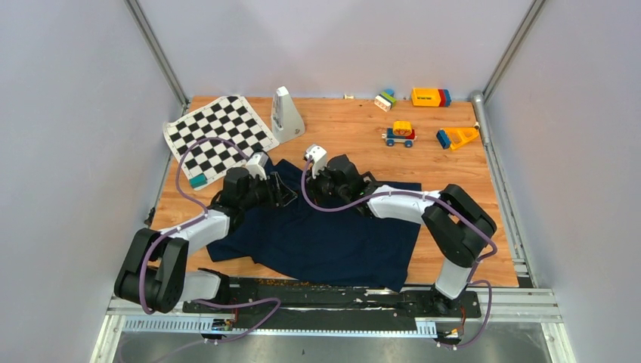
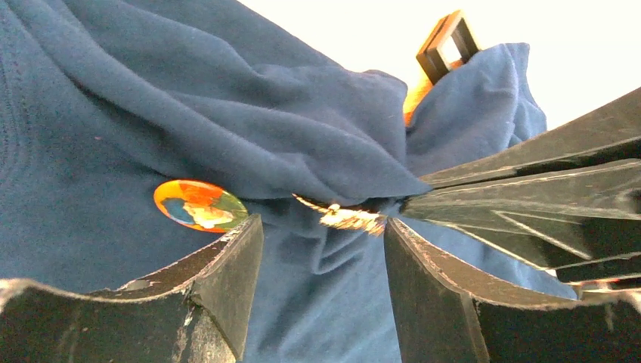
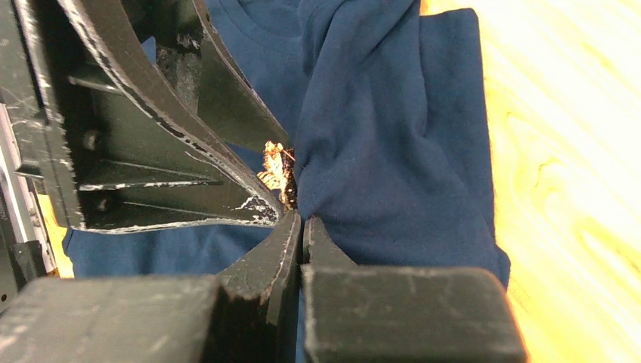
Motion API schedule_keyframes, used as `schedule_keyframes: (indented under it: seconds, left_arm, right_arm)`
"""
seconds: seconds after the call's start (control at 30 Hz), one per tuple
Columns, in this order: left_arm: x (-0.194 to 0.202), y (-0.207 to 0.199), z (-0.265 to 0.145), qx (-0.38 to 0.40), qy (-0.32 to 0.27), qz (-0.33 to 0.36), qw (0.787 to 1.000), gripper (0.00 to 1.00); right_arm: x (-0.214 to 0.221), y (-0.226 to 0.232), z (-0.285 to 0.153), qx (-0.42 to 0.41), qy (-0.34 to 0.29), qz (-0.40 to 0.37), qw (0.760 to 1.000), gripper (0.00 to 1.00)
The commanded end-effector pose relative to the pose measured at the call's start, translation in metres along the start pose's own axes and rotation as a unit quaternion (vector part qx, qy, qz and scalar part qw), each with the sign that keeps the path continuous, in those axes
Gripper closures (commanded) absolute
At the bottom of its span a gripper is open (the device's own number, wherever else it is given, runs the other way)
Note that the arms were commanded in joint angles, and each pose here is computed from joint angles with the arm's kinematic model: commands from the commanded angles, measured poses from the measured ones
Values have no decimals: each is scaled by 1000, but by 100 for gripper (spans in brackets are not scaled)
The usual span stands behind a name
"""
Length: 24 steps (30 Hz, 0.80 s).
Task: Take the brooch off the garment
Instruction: Remove the brooch from the clothes.
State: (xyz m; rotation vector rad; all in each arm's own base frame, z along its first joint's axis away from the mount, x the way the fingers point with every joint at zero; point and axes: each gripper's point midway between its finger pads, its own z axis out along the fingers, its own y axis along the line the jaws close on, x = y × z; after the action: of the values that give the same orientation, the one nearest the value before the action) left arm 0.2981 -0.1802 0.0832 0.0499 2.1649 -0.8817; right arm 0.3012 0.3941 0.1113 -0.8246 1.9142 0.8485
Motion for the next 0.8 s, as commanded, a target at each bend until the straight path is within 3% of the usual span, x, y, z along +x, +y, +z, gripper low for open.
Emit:
schedule_keyframes:
  seconds: [0.0,0.23,0.43,0.77]
  left_arm:
    - [-15,-18,-1,44,-26,6,999,33]
    - [-26,10,-16,-33,-61,-35,997,37]
    - [3,-3,-32,1,-63,-195,979,34]
    - [-6,-29,-31,52,-72,-233,969,44]
  right_arm:
    - [-13,14,8,-33,-21,5,999,100]
    - [-14,17,6,-43,-29,8,999,100]
    - [-13,19,7,-49,-29,10,998,100]
    - [-12,25,8,-66,-25,9,997,100]
